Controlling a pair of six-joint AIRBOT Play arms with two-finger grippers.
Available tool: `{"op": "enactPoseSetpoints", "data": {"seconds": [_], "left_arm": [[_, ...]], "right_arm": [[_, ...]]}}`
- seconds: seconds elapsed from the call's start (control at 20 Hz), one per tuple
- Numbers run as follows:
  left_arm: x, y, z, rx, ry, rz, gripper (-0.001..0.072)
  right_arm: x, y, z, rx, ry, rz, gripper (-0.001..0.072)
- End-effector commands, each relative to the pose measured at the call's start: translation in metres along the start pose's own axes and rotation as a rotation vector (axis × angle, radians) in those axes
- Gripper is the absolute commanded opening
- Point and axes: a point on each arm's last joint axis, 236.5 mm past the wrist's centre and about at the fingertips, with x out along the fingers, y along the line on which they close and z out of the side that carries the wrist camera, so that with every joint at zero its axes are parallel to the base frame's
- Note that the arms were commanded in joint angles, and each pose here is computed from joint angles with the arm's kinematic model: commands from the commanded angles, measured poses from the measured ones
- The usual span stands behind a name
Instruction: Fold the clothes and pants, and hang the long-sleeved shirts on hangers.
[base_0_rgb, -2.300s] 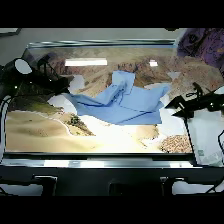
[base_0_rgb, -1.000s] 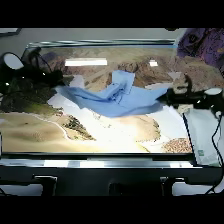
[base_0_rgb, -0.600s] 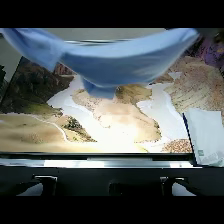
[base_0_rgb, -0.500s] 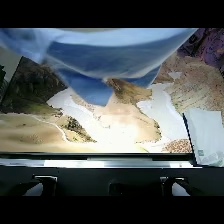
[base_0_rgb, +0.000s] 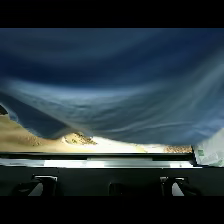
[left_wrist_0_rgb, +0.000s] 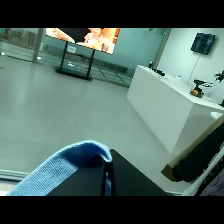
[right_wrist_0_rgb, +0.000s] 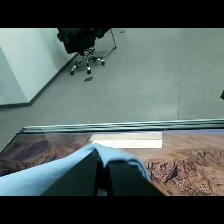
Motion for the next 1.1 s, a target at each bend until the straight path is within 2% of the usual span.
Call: {"op": "enactPoseSetpoints", "data": {"seconds": [0.0, 0.2, 0.35, 0.5, 0.65, 0.85, 1.05], "left_arm": [[0.036, 0.022, -0.029, -0.015, 0.089, 0.038, 0.0016], [0.13, 0.084, -0.148, -0.077, 0.405, 0.126, 0.0016], [0.192, 0.129, -0.27, -0.135, 0.653, 0.18, 0.0015], [0.234, 0.156, -0.4, -0.169, 0.848, 0.203, 0.0016], [0.257, 0.167, -0.497, -0.178, 0.937, 0.206, 0.0016], [0.255, 0.165, -0.577, -0.186, 1.045, 0.207, 0.0017], [0.24, 0.158, -0.612, -0.199, 1.144, 0.202, 0.0018]], "right_arm": [[0.04, -0.037, -0.017, 0.089, 0.09, -0.038, 0.0037], [0.151, -0.109, -0.105, 0.256, 0.359, 0.016, 0.0037], [0.231, -0.151, -0.227, 0.331, 0.645, -0.002, 0.0037], [0.292, -0.185, -0.34, 0.308, 0.829, -0.103, 0.0037], [0.332, -0.223, -0.418, 0.361, 0.871, -0.241, 0.0037], [0.342, -0.225, -0.497, 0.463, 0.991, -0.26, 0.0038], [0.338, -0.217, -0.523, 0.485, 1.06, -0.248, 0.004]]}}
